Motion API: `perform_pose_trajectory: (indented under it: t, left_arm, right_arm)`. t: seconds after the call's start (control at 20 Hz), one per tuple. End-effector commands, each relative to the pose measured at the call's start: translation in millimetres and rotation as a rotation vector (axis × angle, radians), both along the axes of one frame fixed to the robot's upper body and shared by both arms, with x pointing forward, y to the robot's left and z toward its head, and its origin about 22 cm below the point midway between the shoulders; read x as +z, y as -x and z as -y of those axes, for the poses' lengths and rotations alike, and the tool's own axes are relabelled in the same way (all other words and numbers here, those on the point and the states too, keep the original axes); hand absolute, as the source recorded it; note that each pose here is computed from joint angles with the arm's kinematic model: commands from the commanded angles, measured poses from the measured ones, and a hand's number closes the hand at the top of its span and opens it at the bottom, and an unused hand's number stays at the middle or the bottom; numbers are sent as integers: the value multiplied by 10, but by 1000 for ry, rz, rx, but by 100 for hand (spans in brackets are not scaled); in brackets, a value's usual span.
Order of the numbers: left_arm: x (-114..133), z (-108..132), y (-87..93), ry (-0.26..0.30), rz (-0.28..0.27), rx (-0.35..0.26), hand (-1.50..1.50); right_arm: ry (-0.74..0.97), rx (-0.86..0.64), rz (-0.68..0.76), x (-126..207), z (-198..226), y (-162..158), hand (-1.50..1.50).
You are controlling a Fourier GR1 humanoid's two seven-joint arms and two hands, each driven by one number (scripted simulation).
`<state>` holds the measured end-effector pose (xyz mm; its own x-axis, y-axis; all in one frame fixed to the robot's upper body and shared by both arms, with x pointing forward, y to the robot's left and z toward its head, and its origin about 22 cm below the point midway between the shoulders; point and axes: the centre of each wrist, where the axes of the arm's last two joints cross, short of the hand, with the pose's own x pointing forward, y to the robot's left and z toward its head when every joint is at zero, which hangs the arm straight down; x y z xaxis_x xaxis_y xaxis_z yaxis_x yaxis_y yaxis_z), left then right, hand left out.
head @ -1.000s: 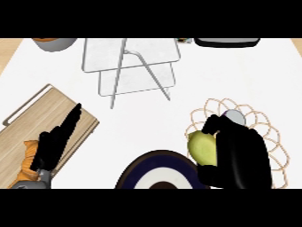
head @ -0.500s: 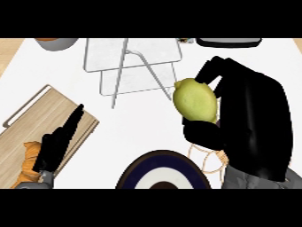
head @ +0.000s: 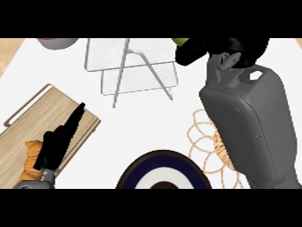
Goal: Pick the lemon from the placemat and place it in the tiered shelf
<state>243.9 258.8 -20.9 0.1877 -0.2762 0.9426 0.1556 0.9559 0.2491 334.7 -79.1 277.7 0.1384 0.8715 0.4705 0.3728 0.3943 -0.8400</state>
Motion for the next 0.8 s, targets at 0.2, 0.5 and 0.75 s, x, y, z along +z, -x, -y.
perform_pose_trajectory:
  t: [0.2,0.5,0.75]
  left_arm:
    - [-66,-140,-39,7,-19,6,0]
    - [-59,-70,-90,-15,-16,-17,0]
    - [-141,27,5,-4,-3,-32,0]
  right_arm:
    - [23,20,-59,19,23,-744,150]
    - [46,76,-109,-112,-240,-1006,150]
    - [45,53,-199,-433,-202,-1207,150]
